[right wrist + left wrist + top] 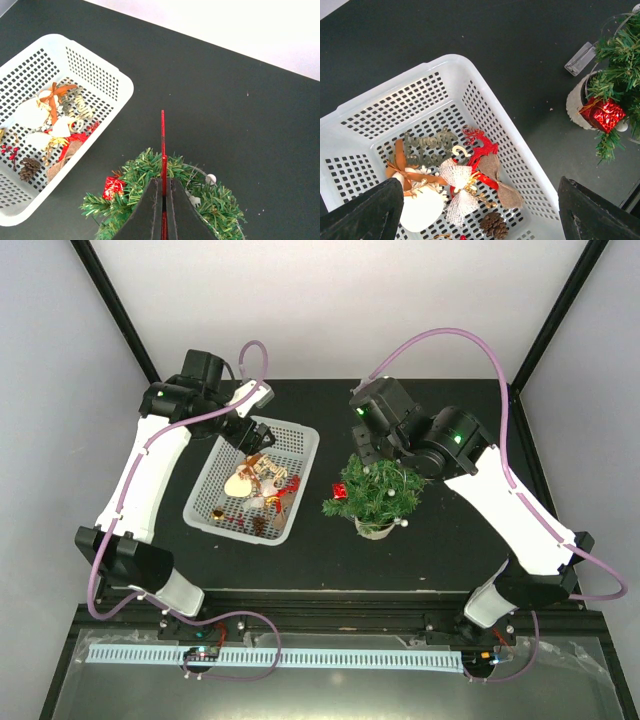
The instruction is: Decorate the small christmas tree
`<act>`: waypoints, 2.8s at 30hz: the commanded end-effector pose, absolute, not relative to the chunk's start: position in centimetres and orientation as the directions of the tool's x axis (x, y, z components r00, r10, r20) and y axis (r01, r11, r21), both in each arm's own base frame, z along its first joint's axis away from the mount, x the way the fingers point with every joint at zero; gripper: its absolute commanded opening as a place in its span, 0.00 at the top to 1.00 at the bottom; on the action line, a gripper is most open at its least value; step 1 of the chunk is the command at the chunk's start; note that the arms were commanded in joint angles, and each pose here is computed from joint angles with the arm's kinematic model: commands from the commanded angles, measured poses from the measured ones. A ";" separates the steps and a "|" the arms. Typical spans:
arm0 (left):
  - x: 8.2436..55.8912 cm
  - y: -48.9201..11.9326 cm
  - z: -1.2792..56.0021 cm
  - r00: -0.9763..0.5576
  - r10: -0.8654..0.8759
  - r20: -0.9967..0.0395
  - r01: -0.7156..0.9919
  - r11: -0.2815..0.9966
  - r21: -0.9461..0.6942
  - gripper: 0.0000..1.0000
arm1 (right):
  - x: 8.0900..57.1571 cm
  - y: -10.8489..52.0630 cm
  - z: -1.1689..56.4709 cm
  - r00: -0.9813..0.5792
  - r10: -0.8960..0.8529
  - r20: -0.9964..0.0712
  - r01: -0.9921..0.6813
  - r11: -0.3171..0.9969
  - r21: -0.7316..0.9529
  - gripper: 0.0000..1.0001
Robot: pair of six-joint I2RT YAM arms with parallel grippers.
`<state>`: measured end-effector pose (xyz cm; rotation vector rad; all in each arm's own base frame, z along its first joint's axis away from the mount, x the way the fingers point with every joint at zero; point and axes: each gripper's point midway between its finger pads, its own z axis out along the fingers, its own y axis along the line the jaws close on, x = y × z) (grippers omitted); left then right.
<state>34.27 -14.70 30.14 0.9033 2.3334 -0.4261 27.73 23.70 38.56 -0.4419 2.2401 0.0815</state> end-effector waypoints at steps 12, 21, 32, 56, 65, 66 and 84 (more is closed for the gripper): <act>34.4 -14.9 30.8 -0.579 0.499 -0.645 0.692 0.719 -0.065 0.15 | 27.3 23.4 38.6 -0.595 -0.277 -0.755 -0.337 0.938 -0.079 0.99; 34.3 -14.9 30.7 -0.577 0.502 -0.644 0.694 0.717 -0.063 0.15 | 27.7 23.2 40.0 -0.561 -0.256 -0.787 -0.321 0.944 -0.078 0.99; 34.4 -14.9 30.5 -0.582 0.503 -0.639 0.693 0.718 -0.066 0.15 | 27.8 23.3 40.2 -0.552 -0.248 -0.796 -0.324 0.943 -0.069 0.99; 34.6 -14.9 30.2 -0.588 0.505 -0.632 0.692 0.719 -0.069 0.15 | 27.4 23.3 37.9 -0.590 -0.268 -0.761 -0.327 0.942 -0.078 0.99; 34.6 -15.0 30.0 -0.589 0.507 -0.629 0.692 0.718 -0.069 0.15 | 27.0 22.4 37.1 -0.603 -0.262 -0.753 -0.309 0.947 -0.082 0.99; 34.6 -15.0 30.0 -0.589 0.507 -0.629 0.693 0.718 -0.069 0.14 | 26.9 22.4 36.9 -0.606 -0.264 -0.750 -0.309 0.947 -0.083 0.99; 34.7 -15.0 30.0 -0.589 0.508 -0.629 0.693 0.718 -0.070 0.14 | 27.1 22.2 36.4 -0.605 -0.259 -0.753 -0.294 0.951 -0.091 0.92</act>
